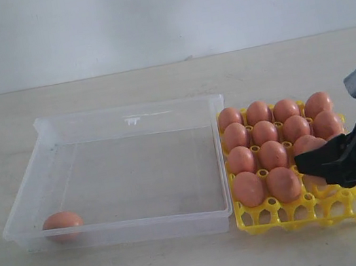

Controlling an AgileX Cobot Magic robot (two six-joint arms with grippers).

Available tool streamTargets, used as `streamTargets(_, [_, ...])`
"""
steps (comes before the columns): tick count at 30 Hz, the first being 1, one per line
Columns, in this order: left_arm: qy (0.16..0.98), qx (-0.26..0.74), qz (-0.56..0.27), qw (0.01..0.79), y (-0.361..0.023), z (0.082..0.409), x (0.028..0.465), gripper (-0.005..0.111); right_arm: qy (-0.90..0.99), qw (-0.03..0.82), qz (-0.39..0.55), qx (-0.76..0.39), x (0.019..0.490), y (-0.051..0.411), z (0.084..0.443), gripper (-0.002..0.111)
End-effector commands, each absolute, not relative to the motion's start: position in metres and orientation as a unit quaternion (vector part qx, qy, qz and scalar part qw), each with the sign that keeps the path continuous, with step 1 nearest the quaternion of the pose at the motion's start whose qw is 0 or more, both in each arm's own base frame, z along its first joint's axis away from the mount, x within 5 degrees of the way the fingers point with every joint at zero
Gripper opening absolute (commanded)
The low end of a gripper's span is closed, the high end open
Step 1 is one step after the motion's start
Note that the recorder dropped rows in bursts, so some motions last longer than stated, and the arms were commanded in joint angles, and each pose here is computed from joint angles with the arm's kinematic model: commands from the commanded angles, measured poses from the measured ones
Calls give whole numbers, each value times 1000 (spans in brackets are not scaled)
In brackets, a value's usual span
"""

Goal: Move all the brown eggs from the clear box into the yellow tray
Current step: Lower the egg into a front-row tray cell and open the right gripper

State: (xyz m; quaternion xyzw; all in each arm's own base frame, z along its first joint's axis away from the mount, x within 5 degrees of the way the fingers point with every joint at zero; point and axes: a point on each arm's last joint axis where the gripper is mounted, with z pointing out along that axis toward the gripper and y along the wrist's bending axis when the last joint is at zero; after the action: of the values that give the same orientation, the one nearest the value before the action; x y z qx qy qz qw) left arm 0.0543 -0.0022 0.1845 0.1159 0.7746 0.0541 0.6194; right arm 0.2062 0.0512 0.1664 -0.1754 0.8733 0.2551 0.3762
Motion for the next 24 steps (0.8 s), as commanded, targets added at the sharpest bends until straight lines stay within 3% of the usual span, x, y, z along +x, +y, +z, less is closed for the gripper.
streamTargets(1, [772,113,51,624,-2,186,54,-4,871,390,241,-176,210,49,168,0])
streamTargets(24, [772,113,51,624,-2,186,54,-4,889,369,220,-160,226,44,137,0])
